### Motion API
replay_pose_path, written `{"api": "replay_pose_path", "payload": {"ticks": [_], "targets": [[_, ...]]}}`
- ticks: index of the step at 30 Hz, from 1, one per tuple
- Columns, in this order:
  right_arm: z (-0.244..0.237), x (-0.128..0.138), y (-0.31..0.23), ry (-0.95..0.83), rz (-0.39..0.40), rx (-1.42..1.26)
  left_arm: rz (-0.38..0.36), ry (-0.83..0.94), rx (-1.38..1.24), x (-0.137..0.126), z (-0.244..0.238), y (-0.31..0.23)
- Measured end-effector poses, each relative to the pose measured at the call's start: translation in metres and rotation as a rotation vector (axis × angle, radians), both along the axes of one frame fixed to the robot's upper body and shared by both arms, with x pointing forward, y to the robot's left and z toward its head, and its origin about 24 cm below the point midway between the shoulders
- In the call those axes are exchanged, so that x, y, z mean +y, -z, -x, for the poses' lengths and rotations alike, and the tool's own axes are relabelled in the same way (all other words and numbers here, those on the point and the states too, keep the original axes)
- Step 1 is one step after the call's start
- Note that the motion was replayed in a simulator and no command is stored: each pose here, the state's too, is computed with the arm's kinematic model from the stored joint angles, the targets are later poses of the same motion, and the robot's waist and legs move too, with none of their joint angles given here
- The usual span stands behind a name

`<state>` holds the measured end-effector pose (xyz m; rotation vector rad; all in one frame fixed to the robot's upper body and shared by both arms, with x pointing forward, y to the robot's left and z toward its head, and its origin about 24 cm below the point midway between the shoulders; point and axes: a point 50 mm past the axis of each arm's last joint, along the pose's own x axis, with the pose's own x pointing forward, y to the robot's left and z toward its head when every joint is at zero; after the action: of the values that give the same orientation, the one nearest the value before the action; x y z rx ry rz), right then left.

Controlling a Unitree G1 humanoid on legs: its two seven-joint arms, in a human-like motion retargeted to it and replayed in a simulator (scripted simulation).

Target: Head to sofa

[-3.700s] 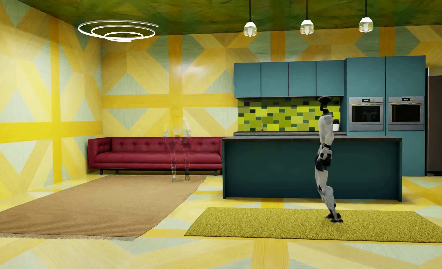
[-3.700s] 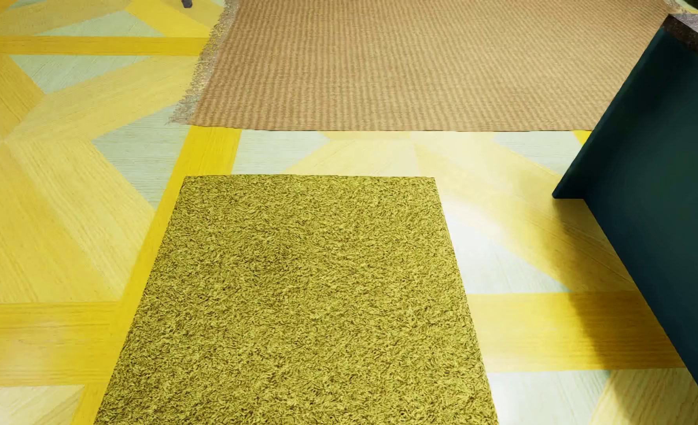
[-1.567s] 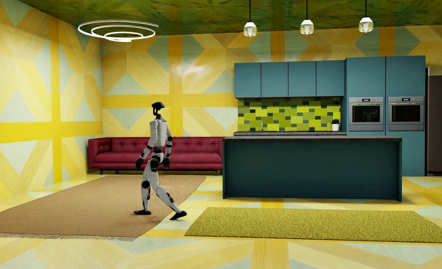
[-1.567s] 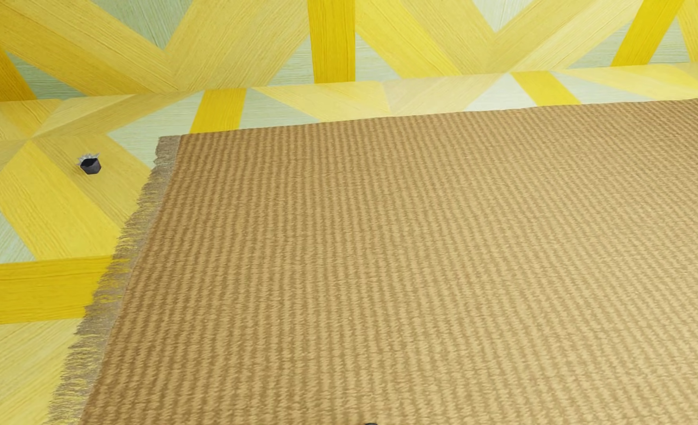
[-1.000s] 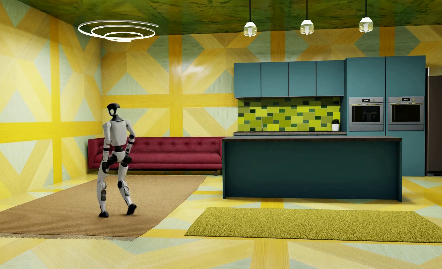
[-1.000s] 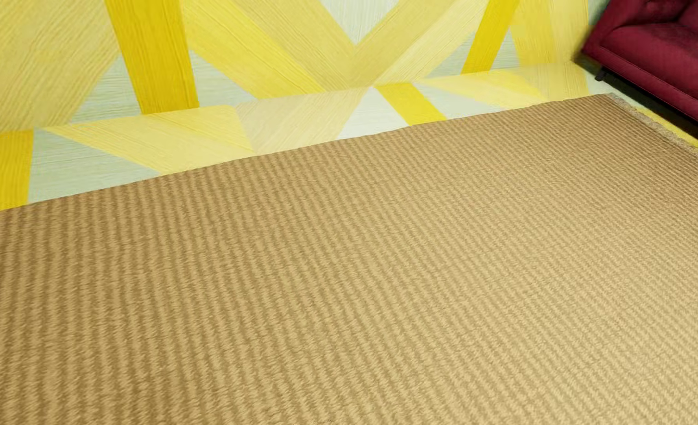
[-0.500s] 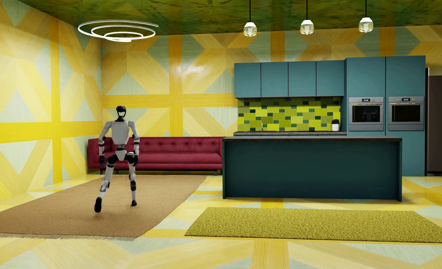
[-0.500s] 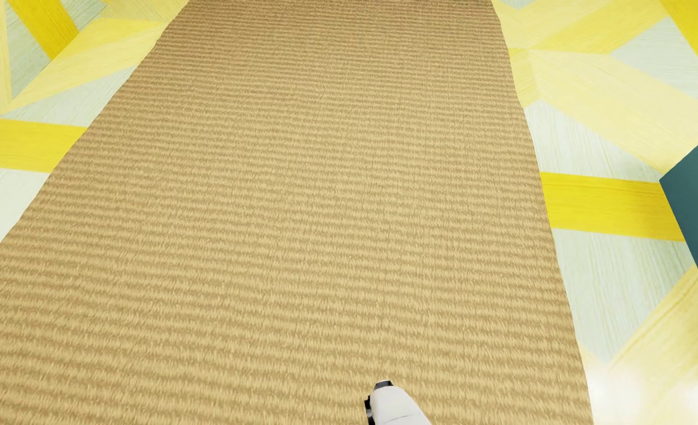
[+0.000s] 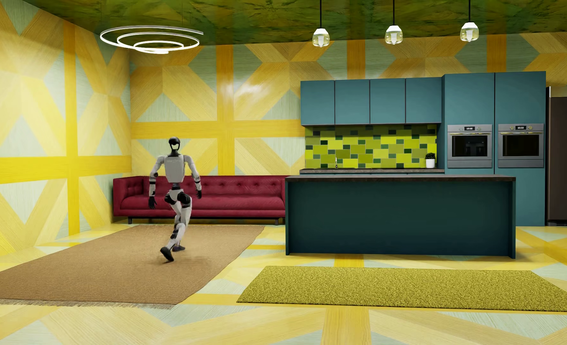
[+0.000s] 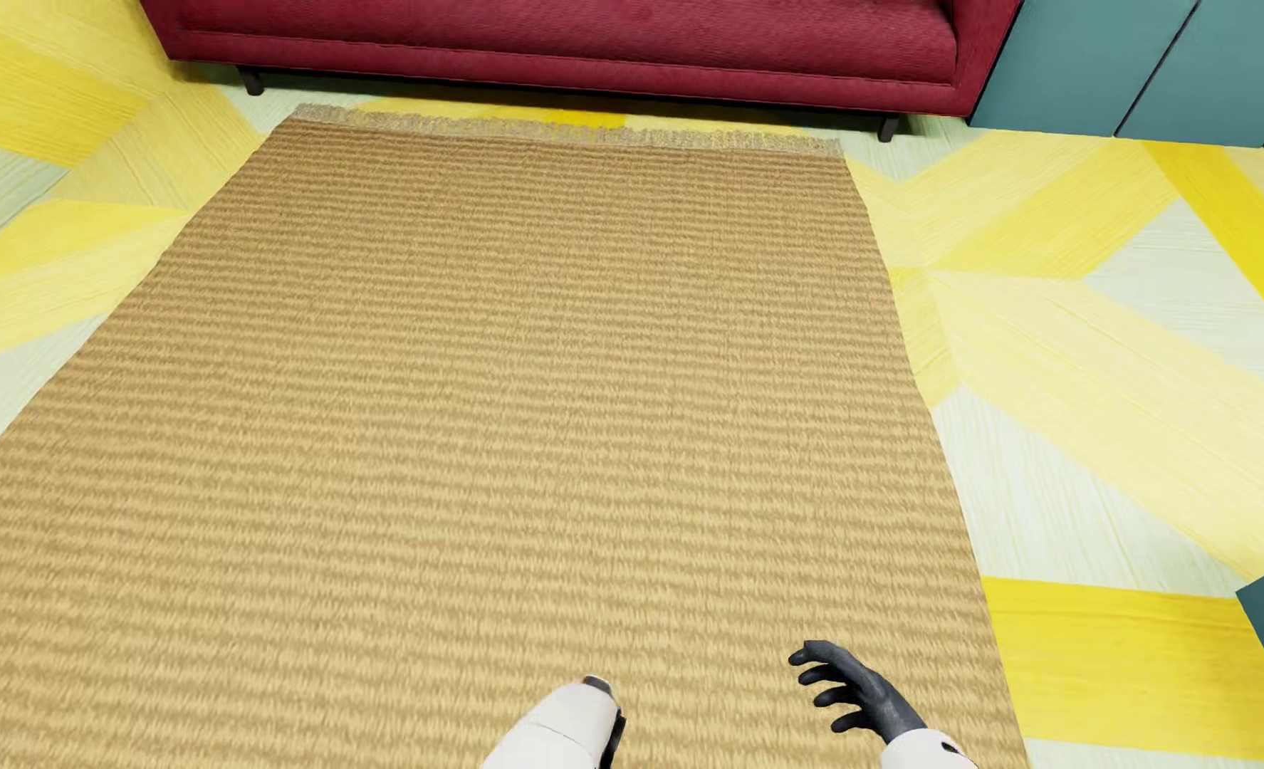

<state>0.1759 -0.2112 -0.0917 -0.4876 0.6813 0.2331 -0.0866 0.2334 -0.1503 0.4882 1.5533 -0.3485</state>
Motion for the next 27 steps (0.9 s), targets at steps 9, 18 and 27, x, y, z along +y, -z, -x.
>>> {"api": "replay_pose_path", "payload": {"ticks": [9, 18, 27], "targets": [[0.211, 0.006, 0.070, -0.155, 0.109, 0.741, 0.180, -0.044, -0.677, -0.040, -0.192, -0.028], [0.261, 0.015, 0.068, -0.255, 0.117, 0.894, 0.094, -0.103, -0.520, -0.023, -0.164, -0.006], [0.006, 0.001, 0.009, -0.037, 0.027, 0.055, 0.010, -0.049, -0.021, -0.009, -0.006, 0.004]]}}
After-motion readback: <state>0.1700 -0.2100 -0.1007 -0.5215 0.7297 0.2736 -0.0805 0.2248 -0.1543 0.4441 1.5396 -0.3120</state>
